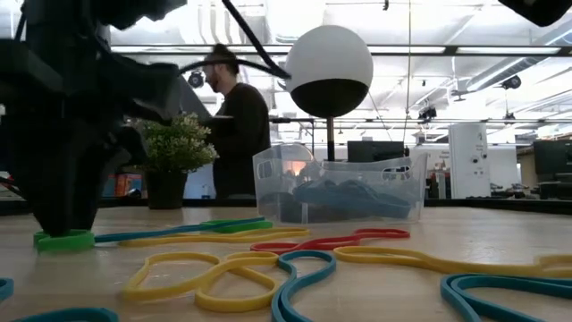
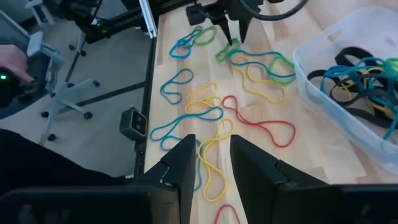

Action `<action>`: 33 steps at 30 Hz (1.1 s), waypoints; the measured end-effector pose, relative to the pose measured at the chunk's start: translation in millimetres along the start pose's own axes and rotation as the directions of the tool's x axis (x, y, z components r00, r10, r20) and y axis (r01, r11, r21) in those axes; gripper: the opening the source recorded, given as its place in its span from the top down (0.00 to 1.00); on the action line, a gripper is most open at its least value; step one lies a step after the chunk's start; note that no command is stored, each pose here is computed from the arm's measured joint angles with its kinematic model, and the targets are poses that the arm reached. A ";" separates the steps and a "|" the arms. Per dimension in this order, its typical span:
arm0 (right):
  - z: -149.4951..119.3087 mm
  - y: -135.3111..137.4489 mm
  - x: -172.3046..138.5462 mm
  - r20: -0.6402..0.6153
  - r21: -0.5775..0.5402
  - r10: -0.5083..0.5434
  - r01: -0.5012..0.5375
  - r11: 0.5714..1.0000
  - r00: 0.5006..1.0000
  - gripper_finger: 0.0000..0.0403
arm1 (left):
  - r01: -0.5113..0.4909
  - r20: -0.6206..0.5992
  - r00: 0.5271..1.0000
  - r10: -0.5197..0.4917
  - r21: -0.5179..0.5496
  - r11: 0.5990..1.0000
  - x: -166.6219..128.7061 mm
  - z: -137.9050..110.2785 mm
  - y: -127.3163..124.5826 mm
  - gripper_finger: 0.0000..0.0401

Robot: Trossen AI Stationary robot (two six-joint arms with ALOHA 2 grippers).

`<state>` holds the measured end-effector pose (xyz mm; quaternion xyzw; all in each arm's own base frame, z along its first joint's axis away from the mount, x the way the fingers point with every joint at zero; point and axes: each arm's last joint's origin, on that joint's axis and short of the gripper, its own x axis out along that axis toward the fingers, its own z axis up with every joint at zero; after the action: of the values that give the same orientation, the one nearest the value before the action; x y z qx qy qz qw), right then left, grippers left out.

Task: Pick and place rubber bands into bin
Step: Put the green rubber band into the transparent bin

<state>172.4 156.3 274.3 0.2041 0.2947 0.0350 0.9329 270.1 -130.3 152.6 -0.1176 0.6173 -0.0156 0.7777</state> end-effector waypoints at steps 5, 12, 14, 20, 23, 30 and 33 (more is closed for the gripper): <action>-0.6 0.5 -0.2 -0.003 0.002 0.003 -0.003 1.000 1.000 0.76 | -0.020 -0.029 0.999 0.019 -0.063 0.998 10.0 1.4 -0.2 0.75; -0.7 0.5 -0.2 -0.004 0.006 0.003 -0.003 1.000 1.000 0.76 | -0.051 -0.064 0.997 0.044 -0.104 0.993 15.5 -1.2 2.0 0.89; -0.8 0.4 -0.3 -0.005 0.005 0.002 -0.002 1.000 1.000 0.76 | -0.056 -0.063 0.997 0.050 -0.105 0.993 15.4 -1.3 2.6 0.96; -2.8 -1.9 -0.2 -0.024 -0.010 -0.019 0.019 1.000 1.000 0.78 | -0.052 -0.054 0.997 0.046 -0.106 0.993 9.5 -1.8 2.6 1.00; -3.9 -3.1 -0.2 -0.034 -0.018 -0.031 0.031 0.999 0.999 0.79 | -0.034 -0.035 0.999 0.030 -0.107 0.994 0.0 -2.2 2.4 1.00; -4.7 -3.7 0.1 -0.036 -0.032 -0.034 0.033 0.999 0.999 0.82 | -0.009 0.006 1.000 0.010 -0.131 0.991 -51.5 -5.2 0.9 1.00; -7.2 -5.7 1.2 -0.043 -0.039 -0.044 0.042 0.998 0.998 0.83 | -0.016 0.101 0.994 0.030 -0.132 0.991 -77.6 -1.5 -0.7 1.00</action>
<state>169.0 153.9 265.9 0.1793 0.3188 0.0251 0.9304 250.3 -118.1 226.7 -0.1619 0.5777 0.0398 0.7991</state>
